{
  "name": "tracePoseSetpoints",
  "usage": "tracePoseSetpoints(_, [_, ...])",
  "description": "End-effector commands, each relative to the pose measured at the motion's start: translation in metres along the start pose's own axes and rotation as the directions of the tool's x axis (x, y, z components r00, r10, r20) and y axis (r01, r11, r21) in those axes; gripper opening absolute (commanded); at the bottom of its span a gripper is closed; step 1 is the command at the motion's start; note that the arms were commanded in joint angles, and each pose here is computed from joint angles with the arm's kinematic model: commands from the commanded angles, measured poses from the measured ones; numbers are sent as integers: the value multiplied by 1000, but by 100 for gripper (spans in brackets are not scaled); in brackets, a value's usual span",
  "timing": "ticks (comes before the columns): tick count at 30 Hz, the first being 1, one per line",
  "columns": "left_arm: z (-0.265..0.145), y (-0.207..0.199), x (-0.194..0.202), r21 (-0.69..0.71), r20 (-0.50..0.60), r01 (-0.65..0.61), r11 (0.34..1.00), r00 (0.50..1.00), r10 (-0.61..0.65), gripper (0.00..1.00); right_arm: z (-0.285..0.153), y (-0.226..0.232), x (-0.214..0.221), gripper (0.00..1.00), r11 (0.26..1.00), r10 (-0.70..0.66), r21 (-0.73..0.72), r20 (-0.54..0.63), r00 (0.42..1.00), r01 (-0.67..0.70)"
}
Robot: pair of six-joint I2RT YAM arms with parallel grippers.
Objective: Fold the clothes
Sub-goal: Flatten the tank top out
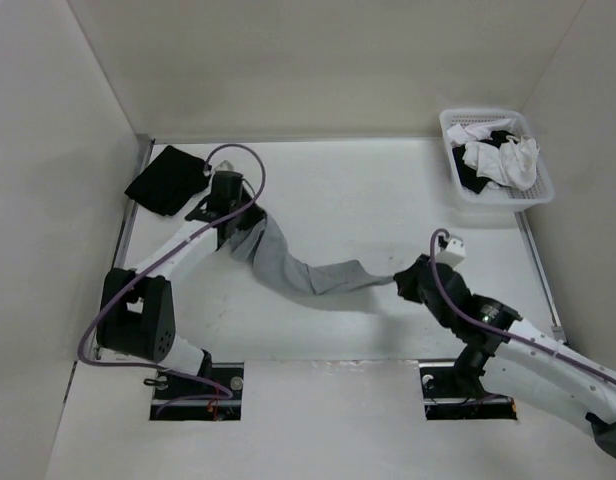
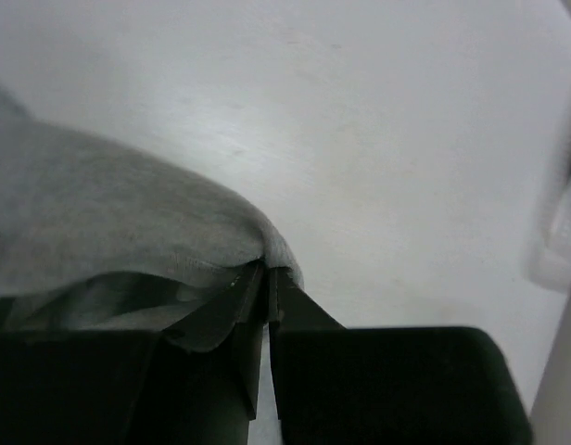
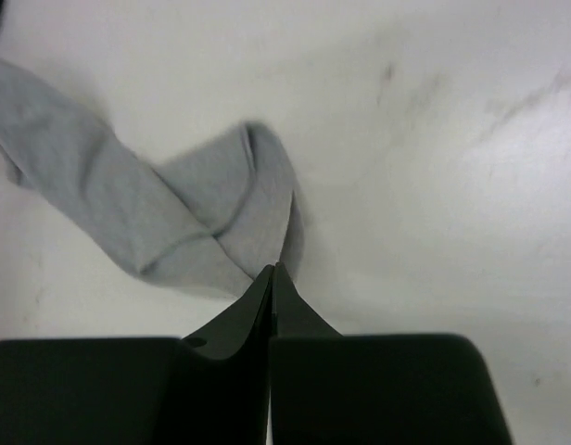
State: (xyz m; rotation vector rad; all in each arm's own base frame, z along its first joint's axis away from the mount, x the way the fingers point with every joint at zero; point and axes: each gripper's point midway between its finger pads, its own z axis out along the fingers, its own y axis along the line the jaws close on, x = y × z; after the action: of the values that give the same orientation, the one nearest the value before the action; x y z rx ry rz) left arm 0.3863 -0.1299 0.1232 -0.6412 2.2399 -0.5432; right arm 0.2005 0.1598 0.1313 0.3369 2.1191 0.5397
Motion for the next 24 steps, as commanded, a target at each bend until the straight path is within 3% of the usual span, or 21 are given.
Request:
tracePoseSetpoints(1, [-47,-132,-64,315,166,-75,946,986,23,0,-17,48,-118,0,996,-1,-82,303,953,27])
tracePoseSetpoints(4, [-91,-184,-87,421,223,-123,899,974,29,0,-55,89,-189,0,980,27,-191,430,902,62])
tracePoseSetpoints(7, [-119,-183,-98,430,277,-157,889,960,36,0,-84,111,-193,0,956,29,-274,440,897,104])
tracePoseSetpoints(9, [-121,-162,-97,410,286,-143,901,958,22,1,-81,110,-163,0,946,4,-302,374,927,118])
tracePoseSetpoints(13, [-88,-95,-84,330,248,-39,943,968,-47,3,-44,79,-44,0,959,-73,-269,85,994,94])
tracePoseSetpoints(15, [-57,-52,-67,250,214,19,968,974,-74,8,-29,55,15,0,973,-80,-220,-71,994,62])
tracePoseSetpoints(17, [-22,-4,-52,160,176,109,981,975,-137,22,-21,38,61,0,981,-97,-184,-192,976,61])
tracePoseSetpoints(19, [6,30,-37,107,131,199,974,968,-213,35,-15,27,81,2,986,-113,-145,-249,962,78])
tracePoseSetpoints(22, [18,46,-23,130,91,257,958,959,-270,37,-13,31,79,26,985,-125,-149,-239,963,90])
tracePoseSetpoints(24, [14,49,-17,130,102,243,961,961,-257,35,-14,41,67,33,978,-132,-185,-198,971,95])
